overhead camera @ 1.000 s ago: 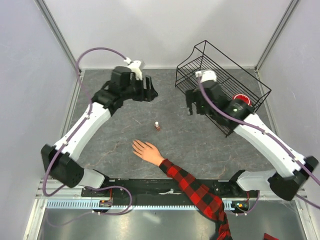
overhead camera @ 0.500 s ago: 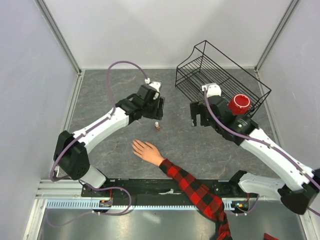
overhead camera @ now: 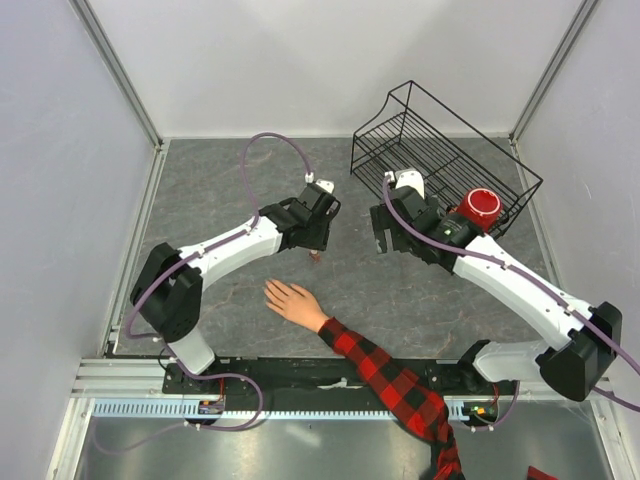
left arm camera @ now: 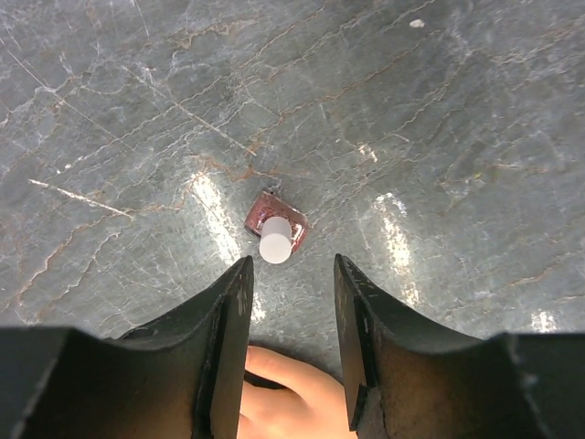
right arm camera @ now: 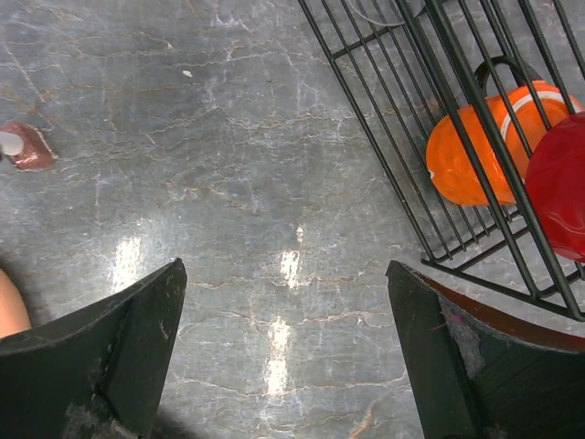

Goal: Paint the nails

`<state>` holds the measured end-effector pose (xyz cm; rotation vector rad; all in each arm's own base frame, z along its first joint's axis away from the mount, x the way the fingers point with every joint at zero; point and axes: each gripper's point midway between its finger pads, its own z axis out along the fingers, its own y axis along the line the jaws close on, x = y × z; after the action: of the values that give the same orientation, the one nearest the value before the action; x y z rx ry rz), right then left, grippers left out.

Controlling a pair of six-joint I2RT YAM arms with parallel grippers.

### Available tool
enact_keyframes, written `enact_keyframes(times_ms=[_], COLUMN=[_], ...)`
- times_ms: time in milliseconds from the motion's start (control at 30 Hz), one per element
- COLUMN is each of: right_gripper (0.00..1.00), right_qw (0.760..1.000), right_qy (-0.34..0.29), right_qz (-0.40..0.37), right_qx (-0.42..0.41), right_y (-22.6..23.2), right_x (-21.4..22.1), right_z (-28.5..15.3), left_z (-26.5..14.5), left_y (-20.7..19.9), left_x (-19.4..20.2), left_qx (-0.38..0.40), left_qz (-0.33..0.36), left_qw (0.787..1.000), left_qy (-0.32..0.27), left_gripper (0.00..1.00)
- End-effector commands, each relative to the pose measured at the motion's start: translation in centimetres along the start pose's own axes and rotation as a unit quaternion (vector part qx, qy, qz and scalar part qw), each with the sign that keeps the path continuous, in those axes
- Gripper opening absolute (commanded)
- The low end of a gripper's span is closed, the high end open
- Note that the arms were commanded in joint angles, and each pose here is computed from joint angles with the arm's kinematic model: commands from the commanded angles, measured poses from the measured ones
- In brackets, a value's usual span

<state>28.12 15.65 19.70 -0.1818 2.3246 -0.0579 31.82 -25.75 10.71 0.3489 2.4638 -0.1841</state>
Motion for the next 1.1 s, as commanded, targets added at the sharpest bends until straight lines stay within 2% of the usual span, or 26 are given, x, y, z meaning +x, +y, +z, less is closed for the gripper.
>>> enact_keyframes(times_ms=[0,533,700,800,867,900,967,1033,1067], right_gripper=[0.98,0.98,0.98,0.99,0.98,0.98,0.98,0.98,0.98], right_qw=[0.999,0.999,0.999,0.999,0.999,0.998,0.997,0.992,0.989], right_qy=[-0.027,-0.030,-0.029,-0.026,-0.024,-0.024,-0.017,-0.016,-0.017], right_qz=[0.001,0.002,0.002,0.001,-0.001,-0.002,-0.012,-0.019,-0.024], right_qx=[-0.024,-0.037,-0.039,-0.044,-0.049,-0.052,-0.072,-0.121,-0.144], right_y=[0.1,0.2,0.3,0.5,0.7,0.9,1.5,3.1,3.8], right_x=[-1.1,-0.4,-0.4,-0.1,0.1,0.1,0.5,0.6,0.6], right_z=[-1.2,-1.3,-1.2,-1.1,-1.0,-0.9,-0.8,-1.3,-1.6], left_z=[1.2,3.0,3.3,3.3,3.2,2.9,2.1,-0.6,-2.0], left_y=[0.2,0.1,0.2,0.3,0.2,0.1,-0.8,-1.9,-3.4], left_x=[0.3,0.7,0.6,0.5,0.3,0.2,0.0,-0.9,-0.9], left_qx=[-0.021,-0.028,-0.032,-0.033,-0.029,-0.025,0.007,0.053,0.106], left_qz=[-0.018,-0.012,-0.009,-0.008,-0.005,0.000,0.013,0.033,0.043], left_qw=[1.000,1.000,0.999,0.999,1.000,1.000,1.000,0.998,0.993], left_qy=[0.000,0.004,0.002,-0.001,-0.004,-0.006,-0.002,-0.010,-0.005], left_gripper=[0.48,0.46,0.42,0.30,0.09,0.02,0.02,0.02,0.02])
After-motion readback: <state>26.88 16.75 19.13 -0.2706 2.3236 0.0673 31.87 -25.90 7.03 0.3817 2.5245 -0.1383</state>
